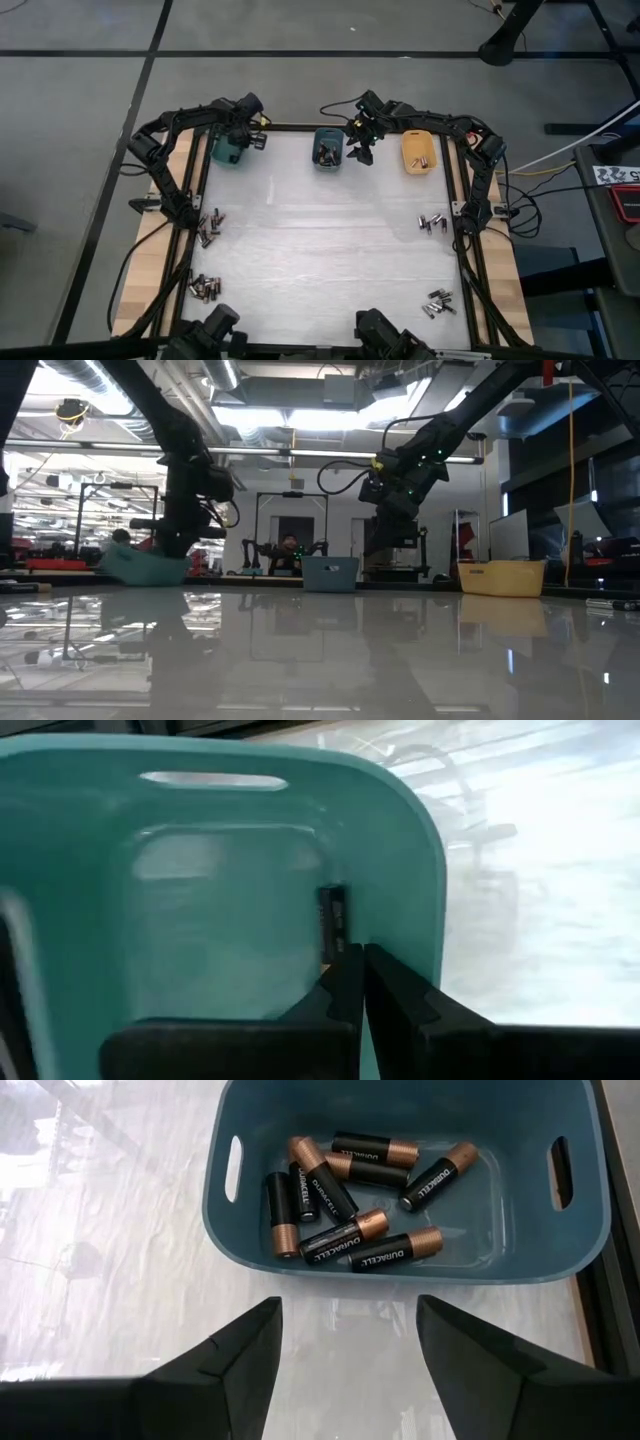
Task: Sort batteries
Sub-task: Put the brown battery into the blue bin
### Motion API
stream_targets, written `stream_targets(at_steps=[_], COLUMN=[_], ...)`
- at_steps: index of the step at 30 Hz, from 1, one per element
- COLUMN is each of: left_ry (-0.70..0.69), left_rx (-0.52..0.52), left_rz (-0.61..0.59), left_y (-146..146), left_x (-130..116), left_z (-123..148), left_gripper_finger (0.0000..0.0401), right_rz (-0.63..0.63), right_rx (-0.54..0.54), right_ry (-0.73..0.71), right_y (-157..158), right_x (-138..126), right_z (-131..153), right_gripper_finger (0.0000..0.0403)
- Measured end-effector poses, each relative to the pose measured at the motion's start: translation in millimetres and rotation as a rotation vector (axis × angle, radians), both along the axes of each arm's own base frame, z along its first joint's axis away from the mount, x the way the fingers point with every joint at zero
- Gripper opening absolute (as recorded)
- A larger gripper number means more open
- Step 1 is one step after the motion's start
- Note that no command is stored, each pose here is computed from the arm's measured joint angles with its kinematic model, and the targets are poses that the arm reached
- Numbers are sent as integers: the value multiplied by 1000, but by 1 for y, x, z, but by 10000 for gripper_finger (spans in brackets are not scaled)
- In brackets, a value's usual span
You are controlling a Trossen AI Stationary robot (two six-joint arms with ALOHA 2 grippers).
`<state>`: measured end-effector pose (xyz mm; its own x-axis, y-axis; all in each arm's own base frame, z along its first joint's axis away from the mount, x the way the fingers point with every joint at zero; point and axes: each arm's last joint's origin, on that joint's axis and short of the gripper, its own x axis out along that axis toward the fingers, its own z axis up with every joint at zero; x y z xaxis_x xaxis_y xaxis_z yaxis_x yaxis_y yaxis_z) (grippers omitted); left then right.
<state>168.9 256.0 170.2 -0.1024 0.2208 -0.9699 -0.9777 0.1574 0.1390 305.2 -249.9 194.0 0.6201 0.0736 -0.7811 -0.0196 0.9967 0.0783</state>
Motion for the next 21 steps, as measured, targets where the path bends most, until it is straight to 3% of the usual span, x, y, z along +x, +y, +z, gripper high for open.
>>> stream_targets(at_steps=[13,21], left_ry=[-92,-63], left_rx=[87,92], left_rz=[-13,-95], left_y=[18,13], left_x=[13,13], left_z=[31,63], left_gripper_finger=[1,1], right_rz=[0,18], right_rx=[-1,-15], right_ry=[-1,-2], right_y=[0,0], right_x=[0,0], right_z=[0,0], right_gripper_finger=[234,234])
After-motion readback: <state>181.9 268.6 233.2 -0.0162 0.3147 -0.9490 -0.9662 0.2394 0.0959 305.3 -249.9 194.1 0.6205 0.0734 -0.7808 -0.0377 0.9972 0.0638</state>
